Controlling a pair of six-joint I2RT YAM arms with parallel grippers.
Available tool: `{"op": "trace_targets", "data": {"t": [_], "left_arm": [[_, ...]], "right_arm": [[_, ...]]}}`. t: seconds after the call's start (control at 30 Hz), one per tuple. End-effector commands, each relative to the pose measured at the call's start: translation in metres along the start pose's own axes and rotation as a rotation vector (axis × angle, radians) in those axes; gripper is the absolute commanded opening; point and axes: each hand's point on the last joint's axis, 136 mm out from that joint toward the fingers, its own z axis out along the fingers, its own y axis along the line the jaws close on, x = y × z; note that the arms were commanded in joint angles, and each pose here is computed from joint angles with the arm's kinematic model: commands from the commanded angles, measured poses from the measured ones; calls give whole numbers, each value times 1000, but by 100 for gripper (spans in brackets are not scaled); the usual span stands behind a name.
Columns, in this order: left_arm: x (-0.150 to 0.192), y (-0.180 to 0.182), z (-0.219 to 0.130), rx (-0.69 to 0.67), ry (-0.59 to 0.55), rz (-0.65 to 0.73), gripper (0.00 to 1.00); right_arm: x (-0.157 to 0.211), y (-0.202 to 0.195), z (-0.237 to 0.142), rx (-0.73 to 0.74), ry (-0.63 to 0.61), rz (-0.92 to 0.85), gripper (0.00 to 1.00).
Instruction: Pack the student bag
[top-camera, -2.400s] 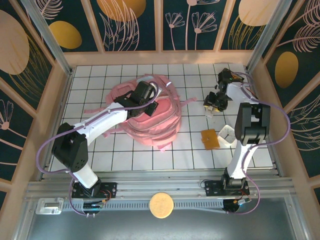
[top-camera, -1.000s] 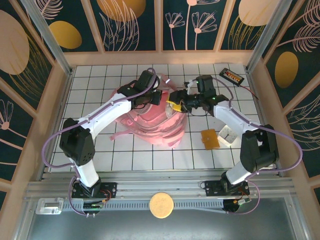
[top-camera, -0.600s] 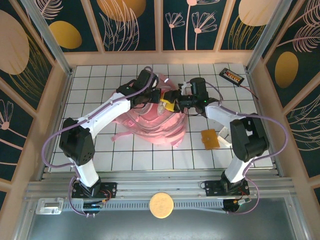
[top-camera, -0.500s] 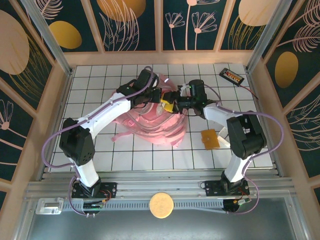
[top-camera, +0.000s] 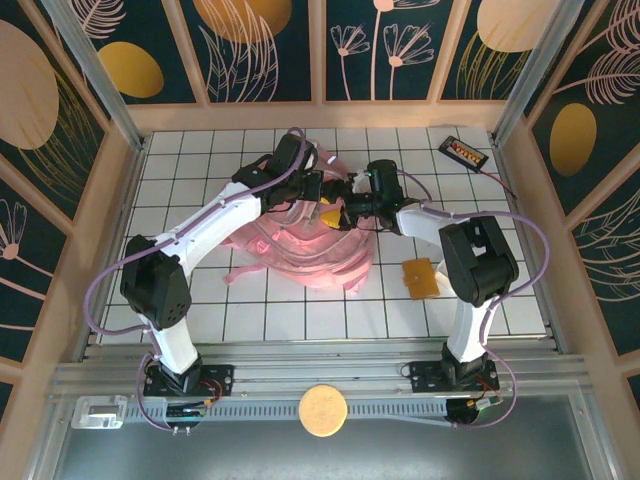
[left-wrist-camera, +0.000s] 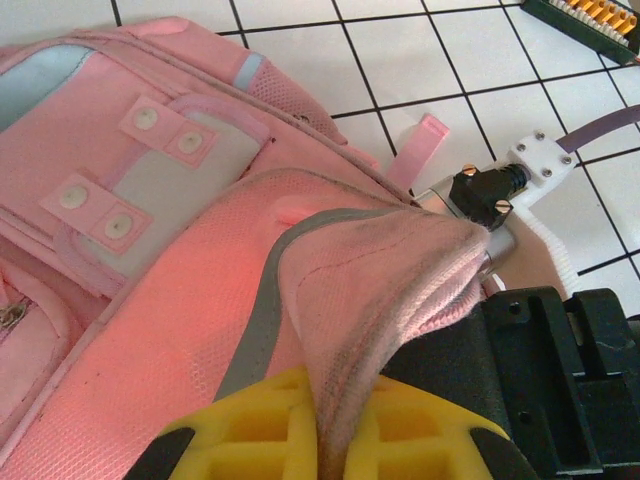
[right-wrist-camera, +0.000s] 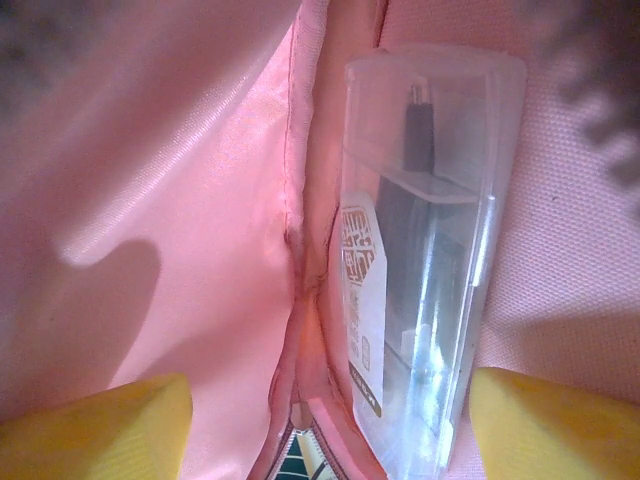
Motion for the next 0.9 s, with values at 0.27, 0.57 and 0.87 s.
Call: {"op": "trace_targets", "data": {"t": [0.27, 0.57, 0.87], "left_arm": [[-51, -30, -24, 134, -181, -8, 0], [-36, -6, -13, 55, -167, -17, 0], [-21, 7, -7, 28, -154, -46, 0]], "right_arm": [[3, -3, 12, 24, 33, -8, 74], [18, 7, -24, 183, -25, -194, 74], [36, 26, -64, 231, -111, -325, 74]]}}
